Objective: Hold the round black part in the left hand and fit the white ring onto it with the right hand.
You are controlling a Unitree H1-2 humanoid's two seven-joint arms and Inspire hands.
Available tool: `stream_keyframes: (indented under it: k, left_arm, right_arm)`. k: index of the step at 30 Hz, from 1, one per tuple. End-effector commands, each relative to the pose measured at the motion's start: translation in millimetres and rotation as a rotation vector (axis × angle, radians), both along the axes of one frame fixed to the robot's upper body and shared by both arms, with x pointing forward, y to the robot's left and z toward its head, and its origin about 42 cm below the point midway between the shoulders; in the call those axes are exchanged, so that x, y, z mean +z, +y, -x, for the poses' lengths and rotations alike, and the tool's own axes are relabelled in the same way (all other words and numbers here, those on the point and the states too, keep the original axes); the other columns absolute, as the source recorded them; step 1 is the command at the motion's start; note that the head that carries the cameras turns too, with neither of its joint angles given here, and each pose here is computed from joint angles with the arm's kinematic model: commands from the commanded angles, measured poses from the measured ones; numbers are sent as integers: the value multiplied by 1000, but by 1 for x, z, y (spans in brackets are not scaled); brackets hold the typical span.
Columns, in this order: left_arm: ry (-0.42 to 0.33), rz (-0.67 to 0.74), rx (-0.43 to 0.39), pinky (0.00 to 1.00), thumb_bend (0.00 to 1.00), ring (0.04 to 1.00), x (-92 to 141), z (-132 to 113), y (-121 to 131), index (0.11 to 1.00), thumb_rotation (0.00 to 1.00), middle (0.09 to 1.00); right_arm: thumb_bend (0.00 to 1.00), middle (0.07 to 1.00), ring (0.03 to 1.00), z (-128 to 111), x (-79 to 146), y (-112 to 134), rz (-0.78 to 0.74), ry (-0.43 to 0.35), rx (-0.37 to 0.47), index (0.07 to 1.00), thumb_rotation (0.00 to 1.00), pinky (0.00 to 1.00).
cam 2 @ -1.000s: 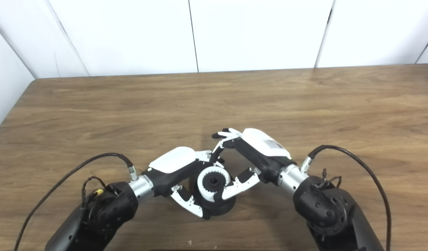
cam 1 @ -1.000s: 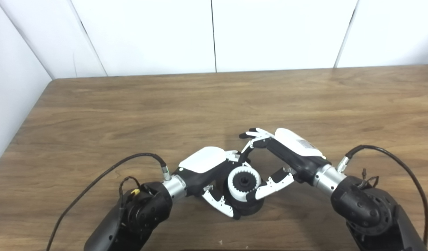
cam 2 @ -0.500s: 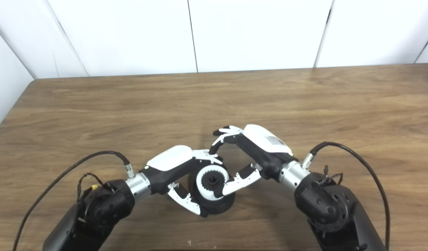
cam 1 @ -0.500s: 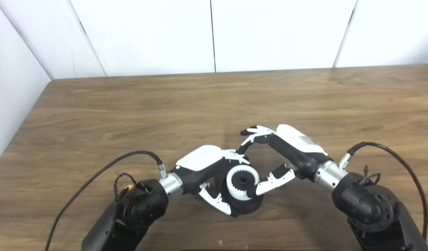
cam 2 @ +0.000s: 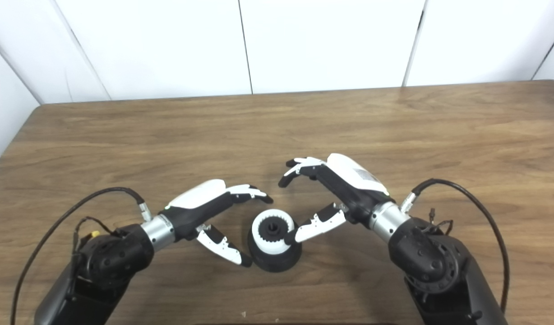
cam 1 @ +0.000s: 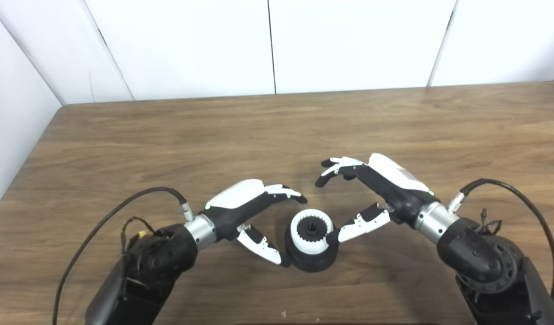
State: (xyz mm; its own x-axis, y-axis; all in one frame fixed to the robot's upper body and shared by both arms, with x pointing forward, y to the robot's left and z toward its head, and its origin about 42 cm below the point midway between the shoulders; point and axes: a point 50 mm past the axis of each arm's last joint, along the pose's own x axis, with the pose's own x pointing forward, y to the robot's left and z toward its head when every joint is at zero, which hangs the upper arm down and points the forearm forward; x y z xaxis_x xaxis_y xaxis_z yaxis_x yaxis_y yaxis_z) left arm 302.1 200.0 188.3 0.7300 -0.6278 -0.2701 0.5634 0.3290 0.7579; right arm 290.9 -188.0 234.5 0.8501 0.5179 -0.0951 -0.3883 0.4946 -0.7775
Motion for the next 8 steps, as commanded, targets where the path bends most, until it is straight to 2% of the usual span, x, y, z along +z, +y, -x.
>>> stream_keyframes:
  k: [1, 8]
  left_arm:
    - [-12, -20, 33, 884, 1000, 959, 10, -6, 15, 875, 320, 908]
    - [23, -10, 97, 874, 1000, 974, 18, -9, 32, 958, 351, 957]
  right_arm:
    - [1000, 895, 935, -6, 19, -2, -18, -76, -11, 690, 330, 805]
    - [1000, 896, 929, -8, 20, -12, -22, -81, -51, 706, 325, 810]
